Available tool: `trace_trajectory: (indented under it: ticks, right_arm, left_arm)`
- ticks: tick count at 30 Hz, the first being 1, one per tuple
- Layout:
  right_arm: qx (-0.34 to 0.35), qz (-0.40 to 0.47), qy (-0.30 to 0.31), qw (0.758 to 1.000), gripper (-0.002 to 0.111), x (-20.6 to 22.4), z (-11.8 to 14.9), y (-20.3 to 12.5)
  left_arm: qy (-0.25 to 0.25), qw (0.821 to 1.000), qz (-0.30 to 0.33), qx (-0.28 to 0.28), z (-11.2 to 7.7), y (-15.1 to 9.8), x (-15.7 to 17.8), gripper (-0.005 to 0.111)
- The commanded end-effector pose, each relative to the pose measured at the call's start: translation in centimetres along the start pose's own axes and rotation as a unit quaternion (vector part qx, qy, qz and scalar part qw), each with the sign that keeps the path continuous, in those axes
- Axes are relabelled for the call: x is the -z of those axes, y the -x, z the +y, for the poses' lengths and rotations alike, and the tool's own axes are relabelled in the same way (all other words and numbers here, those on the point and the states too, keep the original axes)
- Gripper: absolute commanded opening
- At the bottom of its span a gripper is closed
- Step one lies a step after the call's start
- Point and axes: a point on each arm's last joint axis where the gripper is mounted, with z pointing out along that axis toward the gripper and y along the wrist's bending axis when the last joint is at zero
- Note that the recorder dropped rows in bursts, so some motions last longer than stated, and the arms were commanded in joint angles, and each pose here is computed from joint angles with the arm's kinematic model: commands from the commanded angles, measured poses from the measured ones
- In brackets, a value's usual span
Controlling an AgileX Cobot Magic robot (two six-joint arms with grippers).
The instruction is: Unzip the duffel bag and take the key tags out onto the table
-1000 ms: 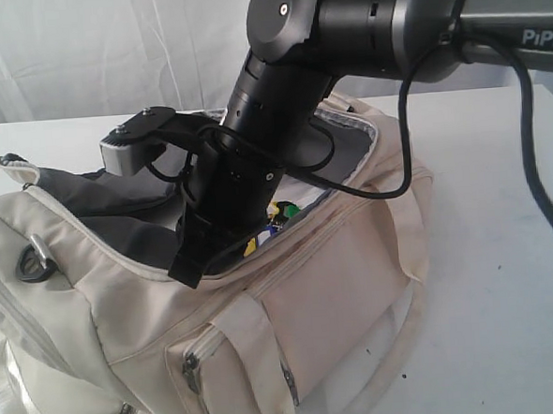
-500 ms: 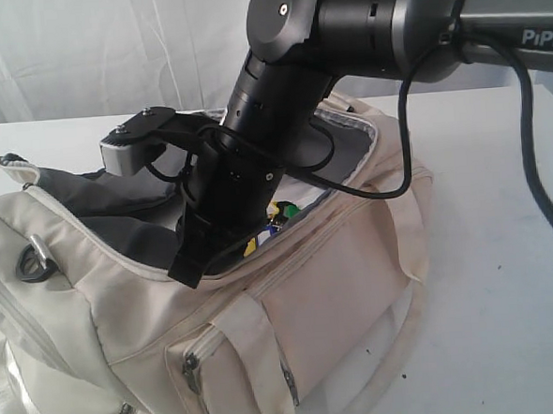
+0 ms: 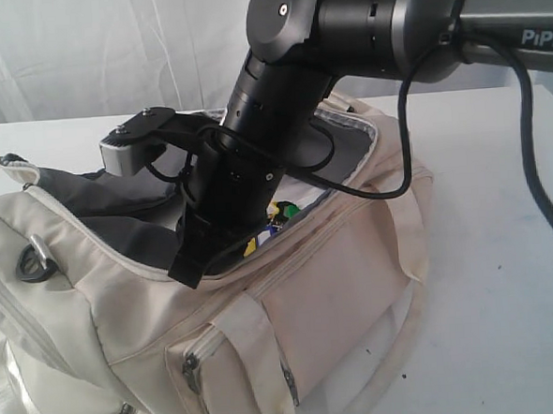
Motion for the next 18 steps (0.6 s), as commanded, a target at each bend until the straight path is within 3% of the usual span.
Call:
trace_trajectory:
  ticks: [1,6,13,14,16,18]
  right_arm:
    - [-0.003,0.002,0.007,1.000,0.000,0.0,0.2,-0.1]
    - [-0.003,0.002,0.007,1.000,0.000,0.0,0.2,-0.1]
    - [-0.003,0.002,0.007,1.000,0.000,0.0,0.2,-0.1]
    - [-0.003,0.002,0.007,1.000,0.000,0.0,0.2,-0.1]
    - [-0.003,0.002,0.007,1.000,0.000,0.0,0.2,-0.1]
    - [-0.004,0.000,0.009,1.000,0.000,0.0,0.2,-0.1]
  left_arm:
    - [0.032,0.998,0.054,-0.029,0.7,-1.1,0.2,0.000]
    - [0.109,0.987,0.089,-0.078,2.9,-3.1,0.4,0.000]
    - [0.144,0.970,0.183,-0.072,5.7,-9.4,1.6,0.000]
    - [0.144,0.970,0.183,-0.072,5.7,-9.4,1.6,0.000]
    - [0.164,0.945,0.273,-0.071,6.1,-10.9,2.4,0.000]
    - [0.164,0.932,0.310,-0.096,6.3,-11.4,2.8,0.000]
